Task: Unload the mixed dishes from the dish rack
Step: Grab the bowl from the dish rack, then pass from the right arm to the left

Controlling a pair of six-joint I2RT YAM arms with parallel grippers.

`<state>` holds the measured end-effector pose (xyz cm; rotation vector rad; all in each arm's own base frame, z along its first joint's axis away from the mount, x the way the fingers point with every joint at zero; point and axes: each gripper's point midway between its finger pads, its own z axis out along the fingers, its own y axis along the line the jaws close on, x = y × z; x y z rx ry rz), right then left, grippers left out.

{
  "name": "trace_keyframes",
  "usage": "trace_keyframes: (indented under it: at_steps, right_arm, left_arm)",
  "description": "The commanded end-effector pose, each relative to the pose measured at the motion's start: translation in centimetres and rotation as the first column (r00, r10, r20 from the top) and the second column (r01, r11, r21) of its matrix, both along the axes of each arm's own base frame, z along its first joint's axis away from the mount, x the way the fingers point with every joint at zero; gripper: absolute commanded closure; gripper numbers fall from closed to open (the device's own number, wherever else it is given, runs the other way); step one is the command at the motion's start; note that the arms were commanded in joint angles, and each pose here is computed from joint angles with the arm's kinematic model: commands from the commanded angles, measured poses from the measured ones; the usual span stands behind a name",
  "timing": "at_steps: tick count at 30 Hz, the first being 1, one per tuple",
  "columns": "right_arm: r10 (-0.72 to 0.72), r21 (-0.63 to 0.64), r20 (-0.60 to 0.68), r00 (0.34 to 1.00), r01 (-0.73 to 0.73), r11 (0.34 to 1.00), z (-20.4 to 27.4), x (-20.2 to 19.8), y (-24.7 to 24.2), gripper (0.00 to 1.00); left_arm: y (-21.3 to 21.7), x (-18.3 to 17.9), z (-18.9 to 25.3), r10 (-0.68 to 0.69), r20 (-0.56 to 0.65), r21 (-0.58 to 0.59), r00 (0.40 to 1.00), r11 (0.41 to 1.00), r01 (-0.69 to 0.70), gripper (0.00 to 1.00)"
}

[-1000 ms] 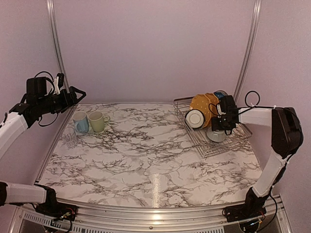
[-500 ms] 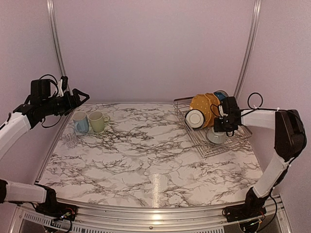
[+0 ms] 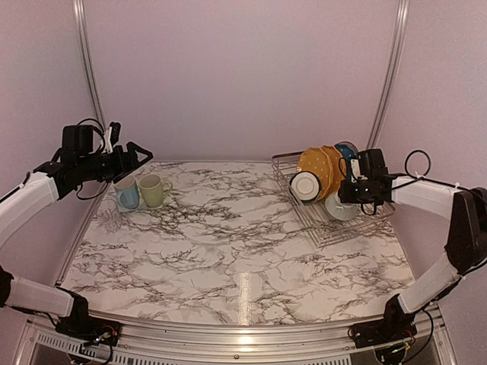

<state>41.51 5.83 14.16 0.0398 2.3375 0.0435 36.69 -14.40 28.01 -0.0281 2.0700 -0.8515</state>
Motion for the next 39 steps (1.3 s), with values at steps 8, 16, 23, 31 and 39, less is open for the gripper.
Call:
trace_keyframes:
  at_steps: [8,16,23,31,39]
  right_arm:
    - [0.008,0.083,0.117,0.993,-0.018,0.996,3.0,0.6,1.0,0.88]
    - [0.027,0.094,0.095,0.995,-0.036,0.995,2.2,0.4,1.4,0.88]
    - [0.016,0.095,0.059,0.998,-0.022,0.995,1.5,0.6,1.3,0.89]
    - [-0.018,0.094,0.012,1.0,0.017,0.995,1.9,0.2,0.8,0.92]
    - [-0.046,0.111,0.062,0.997,0.039,0.993,5.2,-0.4,-0.2,0.92]
  left_arm:
    - [-1.5,0.1,0.0,-0.03,0.008,0.0,1.0,1.0,0.03,0.11]
    - [-2.4,0.0,-0.1,-0.046,0.004,0.003,0.999,0.999,0.046,0.11]
    - [-2.9,-0.1,-0.6,-0.056,-0.009,0.007,0.998,0.998,0.056,0.11]
    - [-3.8,-0.1,-1.4,-0.075,-0.032,0.008,0.997,0.997,0.076,0.11]
    - [-5.3,0.0,-2.2,-0.11,-0.05,-0.007,0.993,0.994,0.11,0.11]
